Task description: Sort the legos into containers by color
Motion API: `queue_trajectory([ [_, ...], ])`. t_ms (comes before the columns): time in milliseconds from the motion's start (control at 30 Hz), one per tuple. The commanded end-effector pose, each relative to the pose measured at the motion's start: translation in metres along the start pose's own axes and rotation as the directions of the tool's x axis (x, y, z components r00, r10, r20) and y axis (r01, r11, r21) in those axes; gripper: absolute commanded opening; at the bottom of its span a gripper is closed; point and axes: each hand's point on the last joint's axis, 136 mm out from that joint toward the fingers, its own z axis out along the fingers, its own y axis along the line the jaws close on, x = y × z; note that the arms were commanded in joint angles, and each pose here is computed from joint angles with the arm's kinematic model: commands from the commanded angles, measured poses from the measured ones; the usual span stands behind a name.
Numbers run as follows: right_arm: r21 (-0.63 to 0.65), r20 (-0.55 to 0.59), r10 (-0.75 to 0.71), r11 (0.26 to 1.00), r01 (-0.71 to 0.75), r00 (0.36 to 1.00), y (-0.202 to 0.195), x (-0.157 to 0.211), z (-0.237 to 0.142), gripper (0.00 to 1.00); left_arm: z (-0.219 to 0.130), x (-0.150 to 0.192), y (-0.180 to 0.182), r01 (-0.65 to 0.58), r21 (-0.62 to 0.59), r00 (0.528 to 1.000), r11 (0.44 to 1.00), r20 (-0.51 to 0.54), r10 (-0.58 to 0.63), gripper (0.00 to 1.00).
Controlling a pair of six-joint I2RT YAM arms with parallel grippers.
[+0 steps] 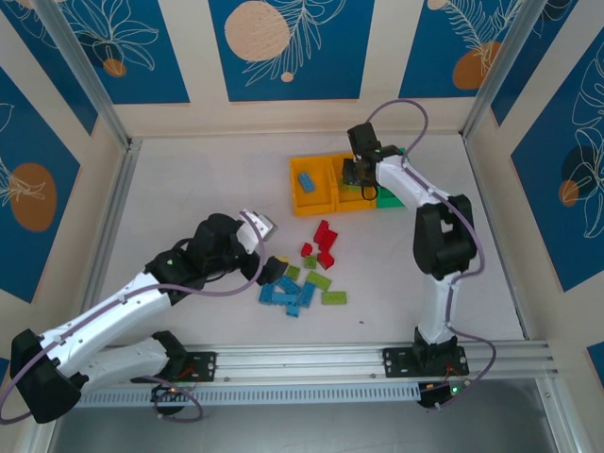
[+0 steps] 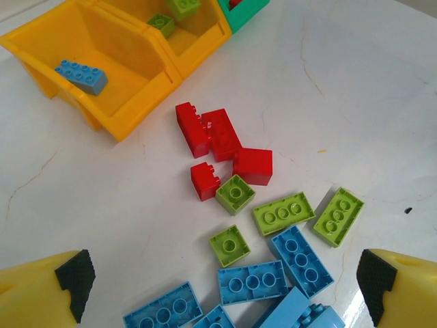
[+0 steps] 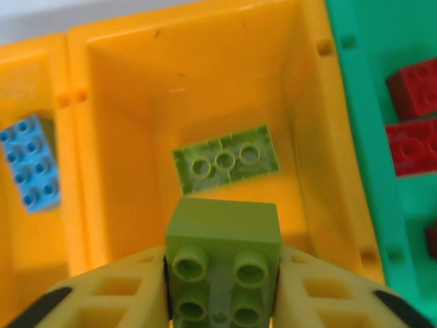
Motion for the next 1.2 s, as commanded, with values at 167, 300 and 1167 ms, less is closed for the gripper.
queue_trajectory([
  [167, -0.043, -0.001, 0.022, 0.999, -0.022, 1.000, 0.006, -0.023, -0.043, 0.55, -0.005, 0.008, 0.004, 0.017, -0.025, 1.000, 1.000, -0.024, -0.017, 1.00],
  [300, -0.159, -0.022, 0.081, 0.984, -0.084, 0.996, 0.011, -0.006, -0.094, 0.55, 0.002, 0.006, 0.012, 0.077, -0.070, 0.996, 0.995, -0.034, -0.079, 1.00],
  [1167, -0.331, -0.280, 0.195, 0.900, -0.285, 0.940, 0.008, 0.186, -0.180, 0.62, 0.168, 0.016, 0.019, 0.392, -0.285, 0.846, 0.874, -0.262, -0.465, 0.75],
])
